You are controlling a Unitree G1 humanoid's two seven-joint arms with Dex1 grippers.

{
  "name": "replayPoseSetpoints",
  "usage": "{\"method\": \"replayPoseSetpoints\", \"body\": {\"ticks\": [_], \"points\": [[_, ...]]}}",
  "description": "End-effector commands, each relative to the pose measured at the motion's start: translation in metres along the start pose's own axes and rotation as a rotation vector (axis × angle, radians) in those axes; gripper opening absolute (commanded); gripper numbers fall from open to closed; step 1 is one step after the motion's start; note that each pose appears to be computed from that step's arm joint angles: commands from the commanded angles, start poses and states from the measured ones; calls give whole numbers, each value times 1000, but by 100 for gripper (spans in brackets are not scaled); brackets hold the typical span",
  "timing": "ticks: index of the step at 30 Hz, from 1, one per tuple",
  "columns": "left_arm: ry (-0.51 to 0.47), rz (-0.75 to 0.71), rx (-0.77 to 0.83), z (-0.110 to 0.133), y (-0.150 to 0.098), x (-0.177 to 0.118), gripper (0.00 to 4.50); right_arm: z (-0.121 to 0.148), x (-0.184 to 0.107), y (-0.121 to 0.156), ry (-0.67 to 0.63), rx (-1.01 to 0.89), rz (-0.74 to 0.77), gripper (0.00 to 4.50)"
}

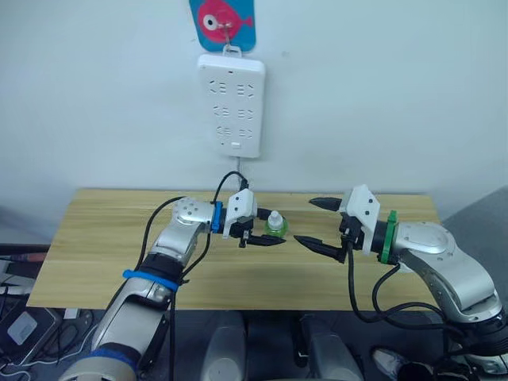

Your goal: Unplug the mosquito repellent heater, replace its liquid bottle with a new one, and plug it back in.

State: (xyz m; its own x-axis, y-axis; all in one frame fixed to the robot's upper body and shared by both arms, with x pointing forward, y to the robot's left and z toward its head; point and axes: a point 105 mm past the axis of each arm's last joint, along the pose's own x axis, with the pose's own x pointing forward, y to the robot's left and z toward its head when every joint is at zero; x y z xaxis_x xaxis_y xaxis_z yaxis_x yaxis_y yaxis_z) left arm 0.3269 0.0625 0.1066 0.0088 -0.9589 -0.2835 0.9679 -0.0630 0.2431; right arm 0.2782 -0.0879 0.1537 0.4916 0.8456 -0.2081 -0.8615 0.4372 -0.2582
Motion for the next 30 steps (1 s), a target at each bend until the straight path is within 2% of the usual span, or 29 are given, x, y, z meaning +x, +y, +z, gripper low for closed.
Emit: {"method": "replayPoseSetpoints", "body": {"ticks": [1, 11, 16, 29, 30], "points": [[12, -41, 67, 6, 5, 3, 224, 4, 10, 3, -36, -6, -28, 450], [-7, -13, 107, 15, 20, 2, 224, 2, 31, 9, -73, 55, -39, 450], [-12, -16, 110, 15, 18, 2, 224, 5, 37, 8, -101, 75, -43, 296], [-33, 3, 112, 18, 18, 3, 224, 4, 44, 7, -115, 96, -32, 296], [-34, 4, 112, 18, 18, 4, 224, 4, 44, 7, -116, 97, -29, 258]]}}
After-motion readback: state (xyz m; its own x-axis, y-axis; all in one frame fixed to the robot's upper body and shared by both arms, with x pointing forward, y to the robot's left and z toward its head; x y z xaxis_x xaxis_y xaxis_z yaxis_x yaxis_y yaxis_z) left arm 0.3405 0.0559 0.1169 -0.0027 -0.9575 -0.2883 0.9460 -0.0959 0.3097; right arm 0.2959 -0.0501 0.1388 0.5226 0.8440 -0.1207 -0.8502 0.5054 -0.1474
